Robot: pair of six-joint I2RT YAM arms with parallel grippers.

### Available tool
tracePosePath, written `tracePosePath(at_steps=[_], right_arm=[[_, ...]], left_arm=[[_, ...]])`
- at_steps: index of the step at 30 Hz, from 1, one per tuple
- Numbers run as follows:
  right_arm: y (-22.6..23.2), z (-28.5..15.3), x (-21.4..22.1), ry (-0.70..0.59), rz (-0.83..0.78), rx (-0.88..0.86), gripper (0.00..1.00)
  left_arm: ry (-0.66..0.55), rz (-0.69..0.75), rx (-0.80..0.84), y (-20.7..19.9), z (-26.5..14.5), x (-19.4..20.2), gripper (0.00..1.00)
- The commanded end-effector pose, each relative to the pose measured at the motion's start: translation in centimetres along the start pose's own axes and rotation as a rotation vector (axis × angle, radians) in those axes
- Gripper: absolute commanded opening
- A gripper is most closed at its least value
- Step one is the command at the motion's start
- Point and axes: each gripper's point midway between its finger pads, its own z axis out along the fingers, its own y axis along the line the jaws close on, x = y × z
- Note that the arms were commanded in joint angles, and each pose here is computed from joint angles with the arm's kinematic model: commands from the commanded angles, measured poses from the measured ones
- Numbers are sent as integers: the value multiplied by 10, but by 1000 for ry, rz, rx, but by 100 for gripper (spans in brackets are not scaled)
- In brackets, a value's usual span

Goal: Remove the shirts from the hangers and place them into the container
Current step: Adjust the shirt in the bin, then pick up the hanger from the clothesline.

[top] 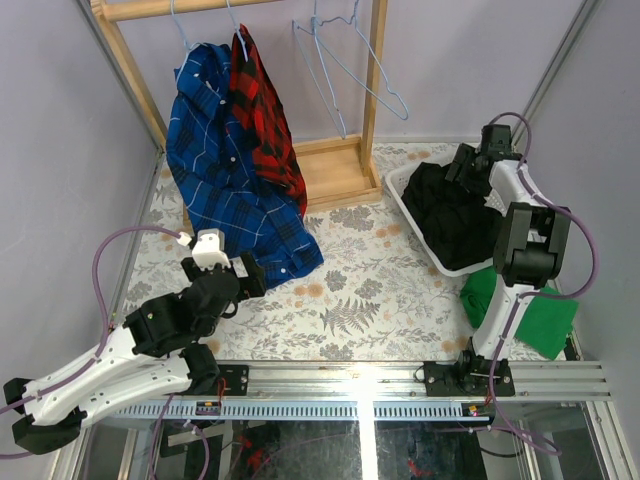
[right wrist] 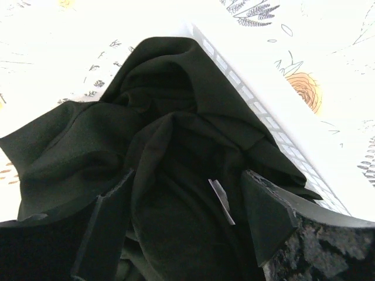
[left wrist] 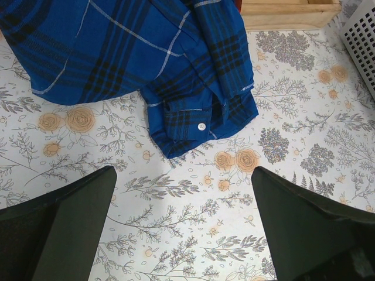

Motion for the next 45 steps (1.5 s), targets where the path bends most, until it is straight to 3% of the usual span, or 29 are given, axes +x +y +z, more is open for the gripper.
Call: tracePosePath(at_steps=[1, 7, 11, 17, 20, 23, 28, 37, 45], right_arm=[[23, -50, -35, -81, -50, -64, 82], [35, -114, -70, -251, -68, -93, 90], [41, -146, -66, -323, -56, -140, 91], [74, -182, -29, -357, -10, -394, 89], [84, -194, -17, -396, 12, -487, 81], [97, -205, -3, -345, -19, -575, 75], [118, -225, 31, -306, -61, -695, 79], [151, -266, 78, -407, -196, -814, 80], [172, -319, 89, -530, -304, -931, 79]], left_arm=[[-32, -24, -5, -1, -1, -10, 100], [-36, -27, -5, -1, -2, -11, 100], [-34, -26, -2, -1, -2, -11, 100], [-31, -22, -5, -1, -1, -10, 100], [-31, -22, -4, -2, -1, -10, 100], [-30, -23, -4, -2, -1, -10, 100], [-30, -22, -8, -1, -1, -10, 100], [-24, -19, -1, -4, 0, -8, 100], [-25, -21, -3, -3, 0, -8, 100]])
